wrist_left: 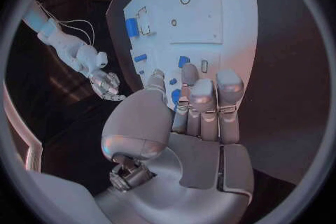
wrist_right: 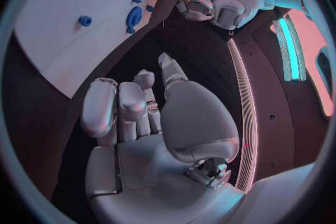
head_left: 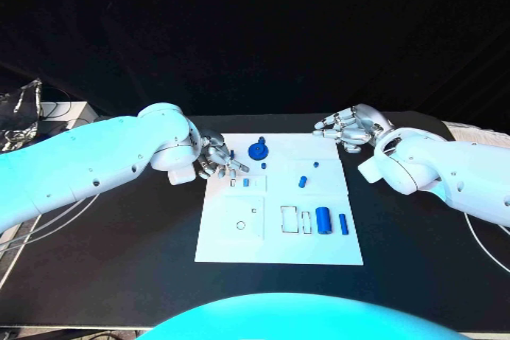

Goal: Assemble the parts on the task board

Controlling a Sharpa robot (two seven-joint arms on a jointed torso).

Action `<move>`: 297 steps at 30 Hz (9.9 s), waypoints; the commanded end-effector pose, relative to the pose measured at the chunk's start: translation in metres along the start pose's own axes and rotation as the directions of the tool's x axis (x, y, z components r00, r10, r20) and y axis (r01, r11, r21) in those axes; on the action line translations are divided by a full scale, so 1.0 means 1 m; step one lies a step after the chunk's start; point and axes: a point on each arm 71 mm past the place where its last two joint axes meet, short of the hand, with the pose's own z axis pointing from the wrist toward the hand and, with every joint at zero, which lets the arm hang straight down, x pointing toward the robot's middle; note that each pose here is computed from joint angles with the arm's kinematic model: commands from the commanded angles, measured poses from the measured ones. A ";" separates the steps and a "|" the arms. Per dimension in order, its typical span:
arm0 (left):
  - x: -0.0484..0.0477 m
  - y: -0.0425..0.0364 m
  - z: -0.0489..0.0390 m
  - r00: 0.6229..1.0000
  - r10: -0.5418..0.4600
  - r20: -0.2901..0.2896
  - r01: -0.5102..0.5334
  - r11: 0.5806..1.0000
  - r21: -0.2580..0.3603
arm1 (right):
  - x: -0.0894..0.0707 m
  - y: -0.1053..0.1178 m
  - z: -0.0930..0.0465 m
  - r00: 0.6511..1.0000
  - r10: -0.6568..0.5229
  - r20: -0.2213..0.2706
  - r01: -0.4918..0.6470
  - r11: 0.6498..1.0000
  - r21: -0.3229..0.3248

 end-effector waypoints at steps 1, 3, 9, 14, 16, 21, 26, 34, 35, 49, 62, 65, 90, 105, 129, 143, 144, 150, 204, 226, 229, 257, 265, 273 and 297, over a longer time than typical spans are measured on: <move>0.0008 -0.0022 -0.0006 0.986 -0.087 0.140 0.081 0.995 0.053 | 0.000 0.000 0.000 1.000 -0.006 -0.004 0.006 1.000 -0.015; 0.0087 -0.0004 0.0010 0.981 -0.102 0.162 0.093 0.994 0.063 | 0.000 0.000 -0.001 1.000 -0.006 -0.004 0.006 1.000 -0.014; 0.0261 0.0046 0.0066 0.976 -0.103 0.191 0.093 0.994 0.063 | -0.001 -0.002 -0.001 1.000 -0.006 -0.003 0.006 1.000 -0.011; 0.0327 0.0073 0.0090 0.976 -0.097 0.195 0.088 0.995 0.057 | -0.001 -0.002 -0.001 1.000 -0.007 -0.001 0.007 1.000 -0.008; 0.0343 0.0071 0.0102 0.976 -0.096 0.195 0.087 0.995 0.057 | -0.001 -0.002 -0.001 1.000 -0.007 -0.001 0.007 1.000 -0.008; 0.0392 0.0030 0.0133 0.977 -0.093 0.190 0.082 0.995 0.063 | 0.000 -0.002 -0.001 1.000 -0.006 -0.004 0.006 1.000 -0.009; 0.0452 0.0022 0.0176 0.983 -0.075 0.169 0.067 0.997 0.050 | 0.000 -0.002 -0.001 1.000 -0.006 -0.006 0.006 1.000 -0.009; 0.0516 0.0048 0.0215 0.990 -0.047 0.133 0.044 0.999 0.022 | 0.000 -0.002 -0.001 1.000 -0.005 -0.006 0.005 1.000 -0.008; 0.0525 0.0050 0.0218 0.991 -0.041 0.125 0.039 0.999 0.018 | 0.000 -0.003 -0.001 1.000 -0.006 -0.006 0.005 1.000 -0.008; 0.0560 0.0042 0.0246 0.995 -0.024 0.101 0.024 1.000 0.003 | 0.000 -0.003 -0.002 1.000 -0.005 -0.007 0.005 1.000 -0.008; 0.0576 0.0064 0.0311 0.993 -0.034 0.109 0.035 0.999 -0.010 | 0.000 -0.003 -0.002 1.000 -0.004 -0.008 0.004 1.000 -0.007; 0.0580 0.0063 0.0313 0.994 -0.033 0.108 0.035 0.999 -0.010 | 0.000 -0.003 -0.002 1.000 -0.005 -0.008 0.005 1.000 -0.006; 0.0625 0.0061 0.0289 0.994 -0.086 0.071 0.085 0.996 0.017 | 0.001 -0.005 -0.002 1.000 -0.005 -0.014 0.005 1.000 0.000; 0.0665 0.0070 0.0270 0.993 -0.114 0.032 0.113 0.993 0.036 | 0.002 -0.007 -0.003 1.000 -0.005 -0.023 0.005 1.000 0.007; 0.0655 0.0152 0.0273 0.993 -0.120 0.001 0.120 0.993 0.009 | 0.003 -0.008 -0.003 1.000 -0.004 -0.025 0.004 1.000 0.010; 0.0524 0.0131 0.0159 0.988 -0.124 -0.094 0.136 0.981 0.138 | 0.002 -0.009 -0.004 1.000 -0.005 -0.025 0.005 1.000 0.010; 0.0507 0.0132 0.0146 0.987 -0.120 -0.106 0.135 0.980 0.150 | 0.002 -0.009 -0.004 1.000 -0.005 -0.025 0.005 1.000 0.010; 0.0416 0.0173 0.0085 0.979 -0.101 -0.177 0.137 0.969 0.206 | 0.002 -0.008 -0.004 1.000 -0.009 -0.024 0.009 1.000 0.006; -0.0052 -0.0110 0.0275 0.936 0.106 -0.336 -0.112 0.994 0.002 | 0.008 -0.004 -0.003 0.999 -0.033 -0.037 0.032 0.999 -0.016; 0.0012 -0.0334 0.0382 0.906 0.195 -0.375 -0.220 0.975 -0.026 | 0.009 -0.003 -0.002 0.999 -0.032 -0.042 0.032 0.999 -0.018; 0.0033 -0.0361 0.0407 0.907 0.202 -0.371 -0.232 0.972 -0.036 | 0.009 -0.003 -0.002 0.999 -0.032 -0.042 0.032 0.999 -0.018; 0.0024 -0.0384 0.0511 0.903 0.204 -0.379 -0.259 0.961 -0.101 | 0.010 -0.002 -0.002 0.999 -0.032 -0.044 0.031 0.999 -0.021; 0.0018 -0.0399 0.0524 0.912 0.199 -0.358 -0.253 0.961 -0.110 | 0.011 -0.002 -0.001 0.999 -0.031 -0.045 0.030 0.999 -0.022; 0.0021 -0.0399 0.0545 0.916 0.196 -0.350 -0.251 0.961 -0.119 | 0.011 -0.001 -0.002 0.999 -0.031 -0.045 0.030 0.999 -0.022; 0.0017 -0.0325 0.0543 0.903 0.196 -0.381 -0.259 0.958 -0.121 | 0.011 -0.002 -0.002 0.998 -0.032 -0.045 0.031 0.999 -0.022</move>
